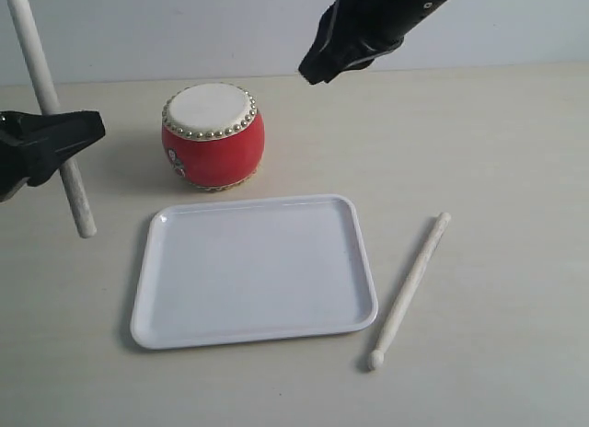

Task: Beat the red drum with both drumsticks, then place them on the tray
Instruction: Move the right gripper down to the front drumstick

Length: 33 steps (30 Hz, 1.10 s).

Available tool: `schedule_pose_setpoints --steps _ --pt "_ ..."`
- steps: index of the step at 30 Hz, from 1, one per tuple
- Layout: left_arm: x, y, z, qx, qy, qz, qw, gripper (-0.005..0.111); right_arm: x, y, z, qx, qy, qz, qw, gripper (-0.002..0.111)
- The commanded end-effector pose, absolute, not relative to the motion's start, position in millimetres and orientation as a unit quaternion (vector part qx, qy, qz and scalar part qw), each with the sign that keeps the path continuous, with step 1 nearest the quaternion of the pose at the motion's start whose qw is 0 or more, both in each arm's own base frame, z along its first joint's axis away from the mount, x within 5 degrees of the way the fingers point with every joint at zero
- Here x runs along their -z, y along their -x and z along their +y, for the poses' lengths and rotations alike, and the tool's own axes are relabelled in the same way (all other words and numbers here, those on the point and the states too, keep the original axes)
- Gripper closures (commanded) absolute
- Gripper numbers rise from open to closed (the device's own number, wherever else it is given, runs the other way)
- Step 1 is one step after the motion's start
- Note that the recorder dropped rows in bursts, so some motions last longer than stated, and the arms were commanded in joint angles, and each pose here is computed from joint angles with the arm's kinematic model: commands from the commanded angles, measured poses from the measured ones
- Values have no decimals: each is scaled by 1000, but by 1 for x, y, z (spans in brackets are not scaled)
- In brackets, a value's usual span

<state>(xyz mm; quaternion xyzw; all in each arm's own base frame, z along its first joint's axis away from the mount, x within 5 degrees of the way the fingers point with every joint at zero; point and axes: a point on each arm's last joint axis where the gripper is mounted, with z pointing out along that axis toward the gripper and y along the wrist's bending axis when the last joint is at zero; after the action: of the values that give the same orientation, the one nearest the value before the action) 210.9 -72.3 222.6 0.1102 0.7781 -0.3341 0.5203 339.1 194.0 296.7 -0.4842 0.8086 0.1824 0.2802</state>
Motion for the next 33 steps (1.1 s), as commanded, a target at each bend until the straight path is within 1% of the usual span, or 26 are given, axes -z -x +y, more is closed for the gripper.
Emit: schedule_pose_setpoints --steps 1,4,5,8,11,12,16,18,21,25,27,29,33 --pt "-224 -212 -71 328 -112 783 517 107 -301 -342 181 -98 518 799 288 108" --pt "-223 -211 -72 326 -120 785 513 107 -297 -343 170 -22 583 770 258 108" --pt "-223 -211 -72 326 -120 785 513 107 -294 -344 164 15 613 755 234 108" --pt "-223 -211 -72 326 -120 785 513 107 -286 -343 148 77 649 741 156 108" --pt "-223 -211 -72 326 -120 785 513 107 -276 -344 140 114 667 729 107 108" --pt "-223 -211 -72 326 -120 785 513 107 -267 -347 139 123 681 717 89 108" --pt "-223 -211 -72 326 -120 785 513 107 -236 -350 142 94 745 660 20 101" --pt "-223 -211 -72 326 -120 785 513 107 -227 -349 146 69 791 607 5 101" --pt "-223 -211 -72 326 -121 785 513 107 -224 -347 151 39 827 561 11 101" --pt "-223 -211 -72 325 -123 785 514 107 -219 -342 150 14 830 557 -11 101" --pt "-223 -211 -72 325 -123 785 514 107 -203 -335 147 -1 830 557 -33 101" --pt "-223 -211 -72 325 -123 785 514 107 -185 -330 140 12 836 546 -55 101" --pt "-224 -210 -73 330 -125 781 515 107 -179 -328 136 28 840 537 -72 93"
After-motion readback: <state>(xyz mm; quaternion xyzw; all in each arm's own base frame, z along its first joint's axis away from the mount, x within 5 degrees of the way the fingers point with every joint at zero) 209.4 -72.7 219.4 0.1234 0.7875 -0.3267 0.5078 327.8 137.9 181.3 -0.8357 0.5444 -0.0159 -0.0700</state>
